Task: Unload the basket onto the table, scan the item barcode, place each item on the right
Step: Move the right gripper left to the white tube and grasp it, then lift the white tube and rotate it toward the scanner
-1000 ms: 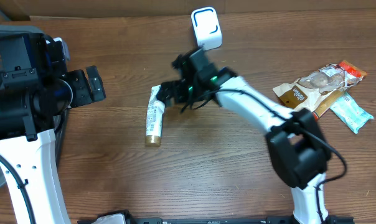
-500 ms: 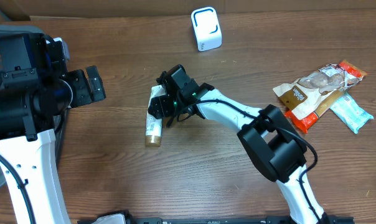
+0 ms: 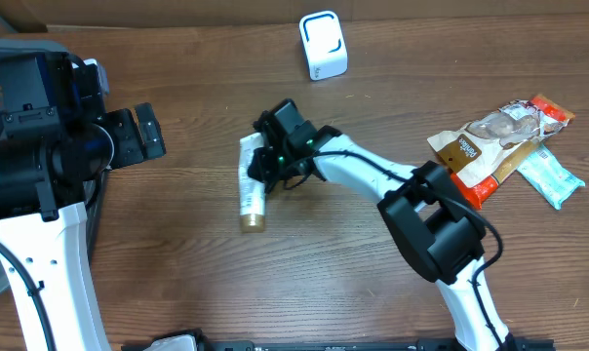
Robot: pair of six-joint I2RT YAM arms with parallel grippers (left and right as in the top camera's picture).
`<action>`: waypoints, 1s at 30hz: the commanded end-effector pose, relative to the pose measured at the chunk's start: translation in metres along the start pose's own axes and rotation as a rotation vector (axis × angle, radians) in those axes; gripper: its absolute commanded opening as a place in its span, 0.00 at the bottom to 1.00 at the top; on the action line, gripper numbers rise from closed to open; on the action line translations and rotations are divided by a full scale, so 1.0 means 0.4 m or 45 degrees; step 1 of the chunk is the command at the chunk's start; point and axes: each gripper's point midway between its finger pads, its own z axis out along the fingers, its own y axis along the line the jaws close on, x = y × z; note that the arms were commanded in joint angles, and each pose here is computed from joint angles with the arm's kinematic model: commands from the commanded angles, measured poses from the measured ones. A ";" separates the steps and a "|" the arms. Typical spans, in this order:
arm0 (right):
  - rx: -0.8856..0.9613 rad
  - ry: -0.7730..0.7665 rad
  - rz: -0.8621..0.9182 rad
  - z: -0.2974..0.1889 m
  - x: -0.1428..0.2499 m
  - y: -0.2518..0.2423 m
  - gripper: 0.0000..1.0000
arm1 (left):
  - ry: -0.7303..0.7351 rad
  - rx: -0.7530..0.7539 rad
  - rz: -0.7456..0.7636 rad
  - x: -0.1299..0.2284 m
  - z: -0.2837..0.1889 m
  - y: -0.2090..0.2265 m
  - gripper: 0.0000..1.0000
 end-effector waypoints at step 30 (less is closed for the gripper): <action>-0.095 0.122 -0.493 -0.106 0.067 0.183 0.72 | 0.002 0.008 -0.013 -0.002 0.003 -0.001 1.00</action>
